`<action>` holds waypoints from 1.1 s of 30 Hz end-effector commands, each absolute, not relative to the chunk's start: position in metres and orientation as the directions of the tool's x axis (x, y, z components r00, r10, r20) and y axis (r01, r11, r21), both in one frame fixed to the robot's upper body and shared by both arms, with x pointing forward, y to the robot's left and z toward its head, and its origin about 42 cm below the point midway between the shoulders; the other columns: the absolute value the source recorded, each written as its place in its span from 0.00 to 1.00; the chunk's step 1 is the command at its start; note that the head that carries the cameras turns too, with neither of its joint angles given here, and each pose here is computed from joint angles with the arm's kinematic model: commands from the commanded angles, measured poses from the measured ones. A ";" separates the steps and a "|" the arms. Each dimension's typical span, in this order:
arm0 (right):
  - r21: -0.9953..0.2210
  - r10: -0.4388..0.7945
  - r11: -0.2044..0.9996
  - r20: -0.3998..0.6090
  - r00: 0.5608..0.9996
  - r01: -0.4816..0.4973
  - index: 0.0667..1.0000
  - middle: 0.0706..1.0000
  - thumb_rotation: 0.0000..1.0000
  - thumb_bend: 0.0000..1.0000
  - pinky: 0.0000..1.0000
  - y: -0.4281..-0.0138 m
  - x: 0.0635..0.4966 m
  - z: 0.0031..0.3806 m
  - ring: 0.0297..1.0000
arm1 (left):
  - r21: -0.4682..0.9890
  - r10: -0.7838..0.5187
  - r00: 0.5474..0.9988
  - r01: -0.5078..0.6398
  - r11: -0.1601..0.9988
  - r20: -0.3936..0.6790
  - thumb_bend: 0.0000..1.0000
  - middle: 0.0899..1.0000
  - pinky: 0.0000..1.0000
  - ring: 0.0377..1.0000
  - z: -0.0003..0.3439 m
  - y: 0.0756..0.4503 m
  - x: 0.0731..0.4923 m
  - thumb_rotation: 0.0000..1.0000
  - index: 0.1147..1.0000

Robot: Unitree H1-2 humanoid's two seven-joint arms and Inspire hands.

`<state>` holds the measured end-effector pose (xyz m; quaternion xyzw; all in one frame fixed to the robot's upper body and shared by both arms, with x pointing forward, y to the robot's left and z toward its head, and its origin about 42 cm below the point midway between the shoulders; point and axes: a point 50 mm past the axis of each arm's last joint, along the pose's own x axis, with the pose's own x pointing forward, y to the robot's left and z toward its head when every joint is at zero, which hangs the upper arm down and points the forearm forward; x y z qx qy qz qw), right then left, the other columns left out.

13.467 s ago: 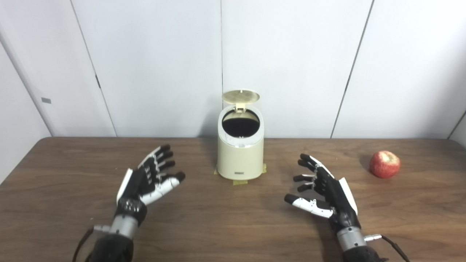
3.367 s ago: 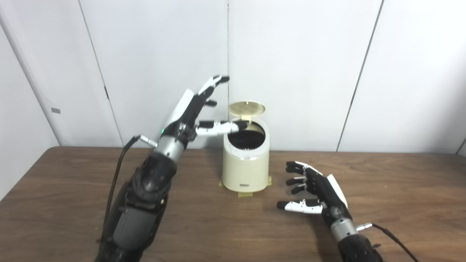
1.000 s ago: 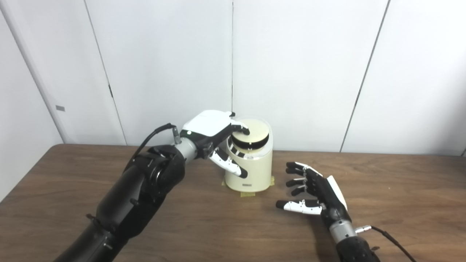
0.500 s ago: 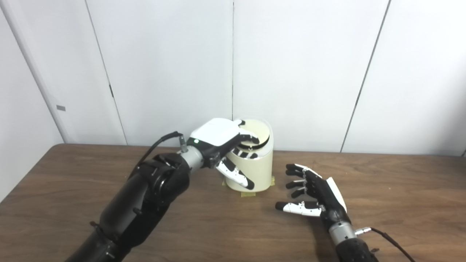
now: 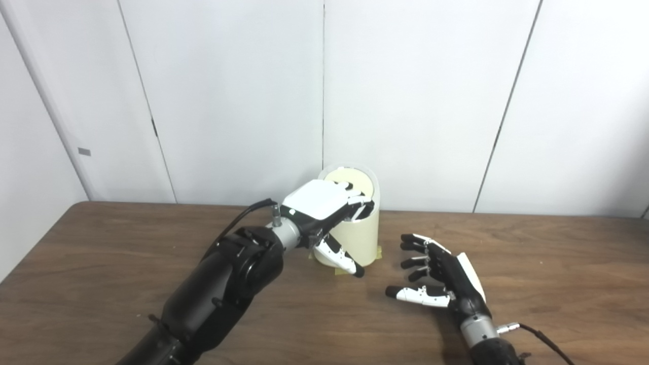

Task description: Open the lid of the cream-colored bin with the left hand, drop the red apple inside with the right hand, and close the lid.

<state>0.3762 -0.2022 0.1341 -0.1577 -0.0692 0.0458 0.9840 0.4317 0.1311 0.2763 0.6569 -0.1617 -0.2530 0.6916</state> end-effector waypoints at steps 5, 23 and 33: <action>-0.302 0.113 0.952 0.219 0.969 -0.043 0.74 0.74 0.18 0.76 0.50 -0.203 0.386 0.160 0.63 | 0.984 -0.504 0.850 0.179 0.000 -0.154 0.98 0.92 1.00 1.00 0.273 0.146 0.444 0.42 0.90; -0.310 0.121 0.950 0.229 0.966 -0.046 0.74 0.74 0.19 0.75 0.49 -0.207 0.390 0.164 0.63 | 0.988 -0.393 0.906 0.145 -0.058 -0.156 0.93 0.87 1.00 1.00 0.289 0.162 0.435 0.48 0.83; -0.305 0.122 0.951 0.233 0.965 -0.047 0.74 0.75 0.19 0.76 0.48 -0.205 0.391 0.164 0.63 | 0.995 -0.435 0.900 0.069 0.075 -0.029 0.88 0.85 1.00 1.00 0.296 0.167 0.425 0.38 0.82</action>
